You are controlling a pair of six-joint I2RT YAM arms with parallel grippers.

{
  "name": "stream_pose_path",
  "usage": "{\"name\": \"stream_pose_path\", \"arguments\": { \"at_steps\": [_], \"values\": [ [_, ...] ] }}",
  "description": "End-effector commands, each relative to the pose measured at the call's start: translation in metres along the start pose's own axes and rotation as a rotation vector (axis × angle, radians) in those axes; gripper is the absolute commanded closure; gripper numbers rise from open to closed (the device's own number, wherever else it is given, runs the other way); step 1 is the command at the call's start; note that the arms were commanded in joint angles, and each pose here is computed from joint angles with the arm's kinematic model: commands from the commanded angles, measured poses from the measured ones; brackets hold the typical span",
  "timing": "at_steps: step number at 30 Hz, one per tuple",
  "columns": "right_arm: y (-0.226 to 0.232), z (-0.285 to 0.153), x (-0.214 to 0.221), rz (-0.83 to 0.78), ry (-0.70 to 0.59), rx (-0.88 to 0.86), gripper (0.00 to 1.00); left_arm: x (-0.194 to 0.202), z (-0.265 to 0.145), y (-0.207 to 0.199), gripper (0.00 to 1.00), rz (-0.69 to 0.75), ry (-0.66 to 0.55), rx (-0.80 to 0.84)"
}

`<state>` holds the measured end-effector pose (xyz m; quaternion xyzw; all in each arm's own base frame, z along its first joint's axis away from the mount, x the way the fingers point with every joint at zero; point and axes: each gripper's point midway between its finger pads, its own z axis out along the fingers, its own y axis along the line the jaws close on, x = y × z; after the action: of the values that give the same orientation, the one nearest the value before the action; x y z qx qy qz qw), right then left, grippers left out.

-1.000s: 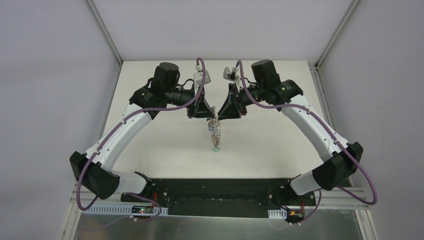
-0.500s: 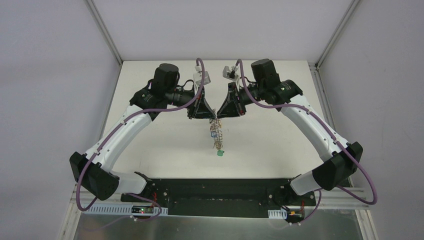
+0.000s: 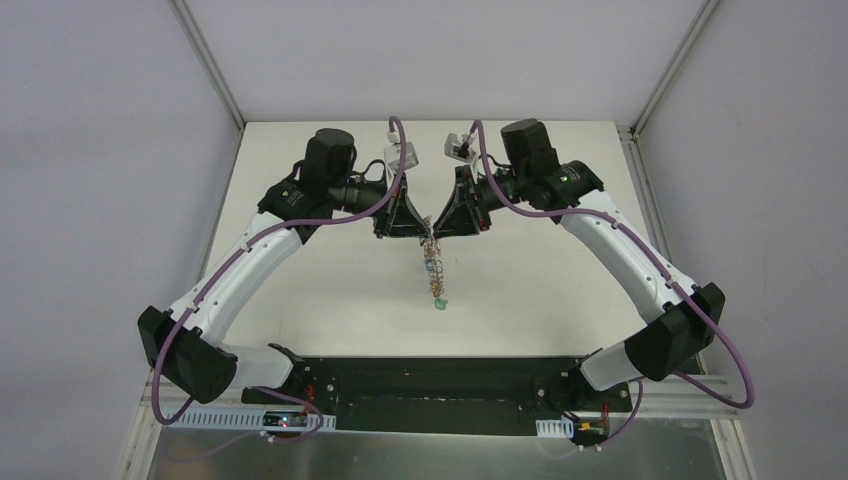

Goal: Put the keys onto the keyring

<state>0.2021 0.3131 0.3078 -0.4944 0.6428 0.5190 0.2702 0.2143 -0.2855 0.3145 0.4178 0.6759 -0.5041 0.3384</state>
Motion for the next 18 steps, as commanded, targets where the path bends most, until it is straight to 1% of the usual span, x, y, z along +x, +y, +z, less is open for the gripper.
{"name": "stream_pose_path", "arguments": {
  "at_steps": [1,9,11,12,18],
  "values": [
    [0.0068,-0.0006,-0.0073,-0.027,-0.021,-0.012,0.78,-0.0218,-0.0100,-0.0192,1.00,0.068,-0.070,0.046],
    [0.0074,0.0001,-0.0077,-0.019,-0.024,-0.024,0.91,-0.0222,-0.0101,-0.0177,1.00,0.060,-0.080,0.045],
    [0.0084,-0.0003,-0.0082,-0.019,-0.026,-0.028,0.98,-0.0226,-0.0102,-0.0172,1.00,0.058,-0.082,0.044],
    [0.0089,-0.0007,-0.0089,-0.021,-0.027,-0.028,1.00,-0.0221,-0.0100,-0.0165,1.00,0.054,-0.081,0.043],
    [0.0054,-0.0058,-0.0147,-0.043,-0.022,0.035,1.00,-0.0176,-0.0112,-0.0117,0.99,0.088,-0.061,0.017]
  ]
}}
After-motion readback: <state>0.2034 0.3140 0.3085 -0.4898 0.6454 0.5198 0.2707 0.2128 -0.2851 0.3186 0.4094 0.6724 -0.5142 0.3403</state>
